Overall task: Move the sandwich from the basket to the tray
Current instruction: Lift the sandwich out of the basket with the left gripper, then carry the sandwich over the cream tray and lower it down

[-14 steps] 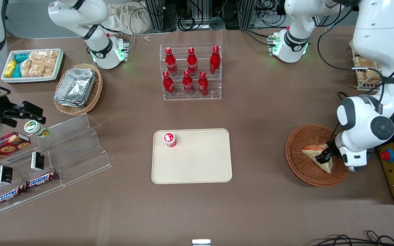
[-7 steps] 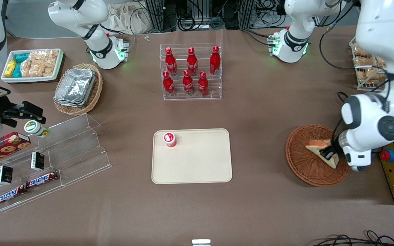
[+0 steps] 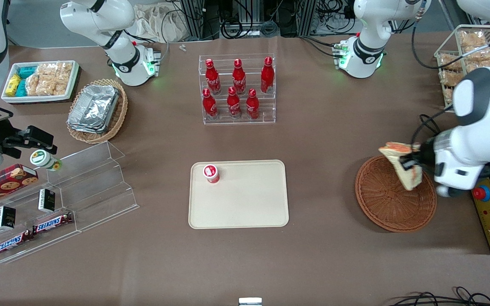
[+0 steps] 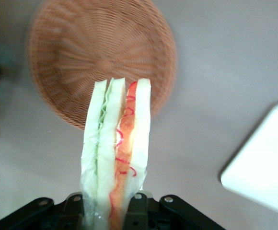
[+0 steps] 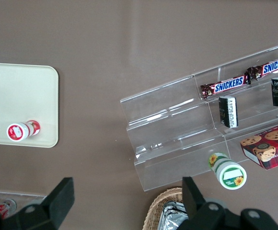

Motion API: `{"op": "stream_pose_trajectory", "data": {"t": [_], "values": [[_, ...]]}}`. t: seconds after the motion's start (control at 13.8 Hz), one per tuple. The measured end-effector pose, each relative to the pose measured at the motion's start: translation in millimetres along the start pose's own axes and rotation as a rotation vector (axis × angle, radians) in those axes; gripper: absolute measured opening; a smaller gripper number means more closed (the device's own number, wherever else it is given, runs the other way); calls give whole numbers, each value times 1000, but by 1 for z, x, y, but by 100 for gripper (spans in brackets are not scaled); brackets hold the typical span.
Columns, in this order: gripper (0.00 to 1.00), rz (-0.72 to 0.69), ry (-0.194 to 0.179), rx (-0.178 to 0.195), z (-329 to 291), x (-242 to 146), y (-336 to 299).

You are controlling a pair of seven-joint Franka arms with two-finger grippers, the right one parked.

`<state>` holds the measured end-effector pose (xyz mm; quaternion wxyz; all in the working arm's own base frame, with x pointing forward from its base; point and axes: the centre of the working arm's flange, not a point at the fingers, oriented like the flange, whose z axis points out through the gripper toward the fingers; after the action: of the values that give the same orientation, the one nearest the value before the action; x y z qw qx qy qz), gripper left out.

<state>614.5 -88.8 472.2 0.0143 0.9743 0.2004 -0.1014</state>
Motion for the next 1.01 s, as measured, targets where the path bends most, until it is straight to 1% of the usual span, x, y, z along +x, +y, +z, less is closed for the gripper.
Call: {"op": "stream_pose_trajectory", "data": {"t": [0.07,0.14,0.29,0.36,0.51,0.65,0.72,1.01], "values": [[21,60,-7,-5,6,-12,24],[21,117,-2,-19,12,-24,51],[21,226,24,-61,28,-52,109],[21,278,32,-71,40,-67,136],[21,359,66,-59,72,-94,185],[21,379,115,-43,109,-114,225],[21,379,133,-34,130,-123,241],[21,418,163,-28,212,-132,277]]}}
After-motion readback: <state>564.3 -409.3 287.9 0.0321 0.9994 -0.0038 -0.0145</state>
